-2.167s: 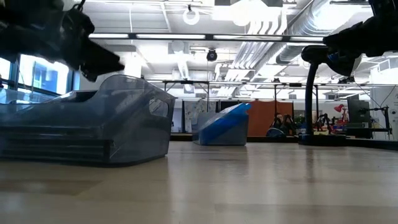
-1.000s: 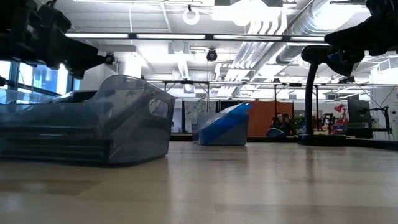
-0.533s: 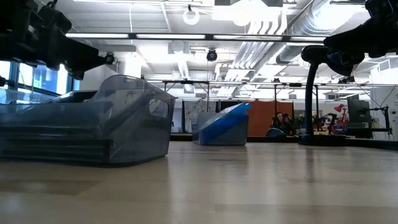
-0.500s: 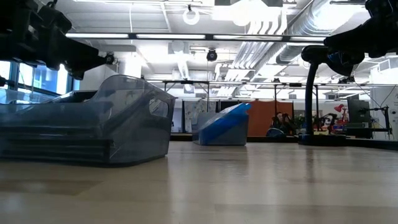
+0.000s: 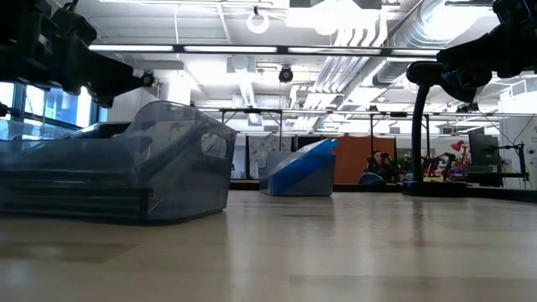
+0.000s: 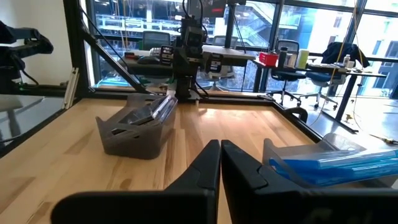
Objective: Pick & place jewel cases by type
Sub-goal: Return to Home Position
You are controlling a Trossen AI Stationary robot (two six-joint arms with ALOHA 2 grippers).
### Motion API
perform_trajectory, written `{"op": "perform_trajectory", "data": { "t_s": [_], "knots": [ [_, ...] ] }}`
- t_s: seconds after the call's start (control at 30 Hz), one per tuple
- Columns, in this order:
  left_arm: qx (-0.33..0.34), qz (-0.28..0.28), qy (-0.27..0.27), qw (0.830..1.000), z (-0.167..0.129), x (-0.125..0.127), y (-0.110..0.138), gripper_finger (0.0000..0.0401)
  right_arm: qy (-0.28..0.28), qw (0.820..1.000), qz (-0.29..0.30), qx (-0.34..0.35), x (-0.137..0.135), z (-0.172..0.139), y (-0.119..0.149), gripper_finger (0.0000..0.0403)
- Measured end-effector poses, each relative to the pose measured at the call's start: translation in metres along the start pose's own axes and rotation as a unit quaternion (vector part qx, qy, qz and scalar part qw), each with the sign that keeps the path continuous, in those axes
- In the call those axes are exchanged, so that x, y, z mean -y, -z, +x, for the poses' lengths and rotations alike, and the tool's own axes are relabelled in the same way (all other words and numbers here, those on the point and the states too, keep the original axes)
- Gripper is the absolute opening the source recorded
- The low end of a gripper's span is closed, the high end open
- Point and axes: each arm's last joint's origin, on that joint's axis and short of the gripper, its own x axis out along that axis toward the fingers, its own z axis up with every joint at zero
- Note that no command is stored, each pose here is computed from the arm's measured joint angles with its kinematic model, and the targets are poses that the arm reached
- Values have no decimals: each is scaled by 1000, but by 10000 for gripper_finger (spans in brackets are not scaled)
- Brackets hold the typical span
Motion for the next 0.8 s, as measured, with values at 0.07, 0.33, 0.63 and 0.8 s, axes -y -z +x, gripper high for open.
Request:
{"op": "perform_trajectory", "data": {
  "t_s": [0.07,0.33,0.63,0.8],
  "knots": [
    [0,0,0,1000,0,0,0,186,0,1000,0,0,0,0,0,9],
    [0,0,0,1000,0,0,0,186,0,1000,0,0,0,0,0,6],
    [0,0,0,1000,0,0,0,186,0,1000,0,0,0,0,0,5],
    [0,0,0,1000,0,0,0,186,0,1000,0,0,0,0,0,3]
  ]
}}
